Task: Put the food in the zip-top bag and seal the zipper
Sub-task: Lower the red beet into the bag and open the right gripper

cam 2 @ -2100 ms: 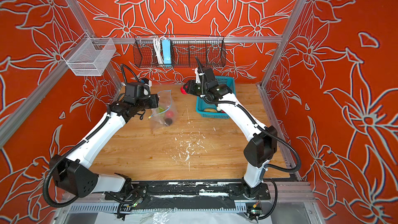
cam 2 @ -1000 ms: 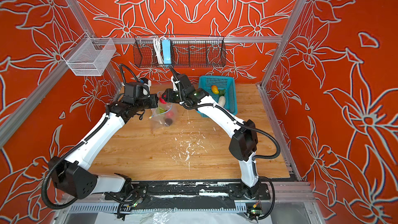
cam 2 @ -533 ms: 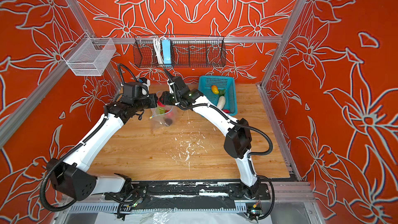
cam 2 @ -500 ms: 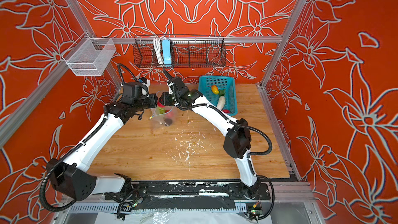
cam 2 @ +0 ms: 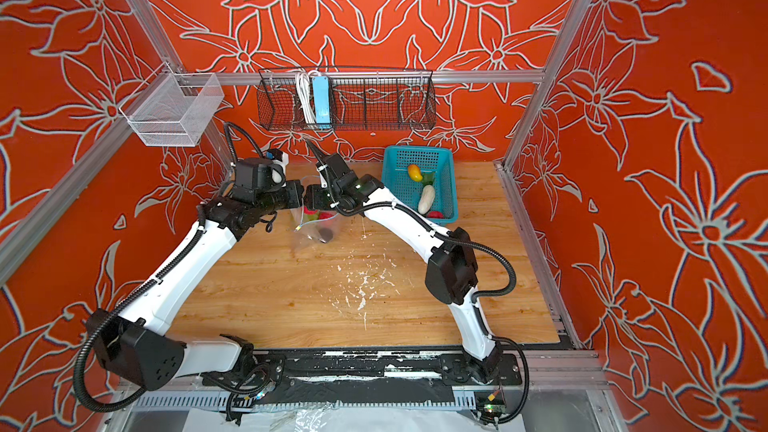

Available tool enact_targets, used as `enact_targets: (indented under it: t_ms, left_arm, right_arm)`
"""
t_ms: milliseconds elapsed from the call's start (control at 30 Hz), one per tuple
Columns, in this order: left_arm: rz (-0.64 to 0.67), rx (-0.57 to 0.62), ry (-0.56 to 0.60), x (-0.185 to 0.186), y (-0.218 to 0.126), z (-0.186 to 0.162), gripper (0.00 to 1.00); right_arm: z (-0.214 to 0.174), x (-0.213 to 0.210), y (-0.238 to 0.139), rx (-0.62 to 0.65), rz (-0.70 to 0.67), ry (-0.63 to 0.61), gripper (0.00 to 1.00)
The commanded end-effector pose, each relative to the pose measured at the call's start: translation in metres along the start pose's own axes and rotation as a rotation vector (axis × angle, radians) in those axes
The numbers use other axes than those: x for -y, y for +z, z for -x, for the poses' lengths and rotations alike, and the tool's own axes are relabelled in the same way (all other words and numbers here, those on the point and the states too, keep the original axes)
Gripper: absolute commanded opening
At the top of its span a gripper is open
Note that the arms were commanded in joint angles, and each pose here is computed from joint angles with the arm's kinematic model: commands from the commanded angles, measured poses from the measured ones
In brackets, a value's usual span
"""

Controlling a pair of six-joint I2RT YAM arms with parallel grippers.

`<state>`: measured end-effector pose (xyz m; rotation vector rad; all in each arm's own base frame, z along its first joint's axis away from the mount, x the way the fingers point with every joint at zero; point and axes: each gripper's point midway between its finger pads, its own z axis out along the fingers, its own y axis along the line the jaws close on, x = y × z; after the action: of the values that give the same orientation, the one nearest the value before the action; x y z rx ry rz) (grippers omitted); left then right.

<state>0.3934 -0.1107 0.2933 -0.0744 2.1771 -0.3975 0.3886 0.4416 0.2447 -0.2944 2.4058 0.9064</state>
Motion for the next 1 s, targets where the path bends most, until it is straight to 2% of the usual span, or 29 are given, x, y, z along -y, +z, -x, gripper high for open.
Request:
enact_targets:
  t_ms: [0, 533, 833, 967]
  left_arm:
    - [-0.007, 0.025, 0.003, 0.001, -0.009, 0.005, 0.00]
    - [-0.002, 0.032, 0.005, 0.000, -0.011, 0.005, 0.00]
    - [0.000, 0.038, 0.004, 0.000, -0.012, 0.007, 0.00]
    - [-0.003, 0.038, 0.002, 0.001, -0.013, 0.007, 0.00]
  right_arm:
    - [0.012, -0.007, -0.010, 0.033, -0.001, -0.011, 0.63]
    - [0.031, -0.020, -0.051, 0.110, -0.003, -0.051, 0.77]
    - [0.044, -0.022, -0.077, 0.143, -0.049, -0.090, 0.85]
    - [0.049, -0.022, -0.088, 0.159, -0.049, -0.084, 0.92]
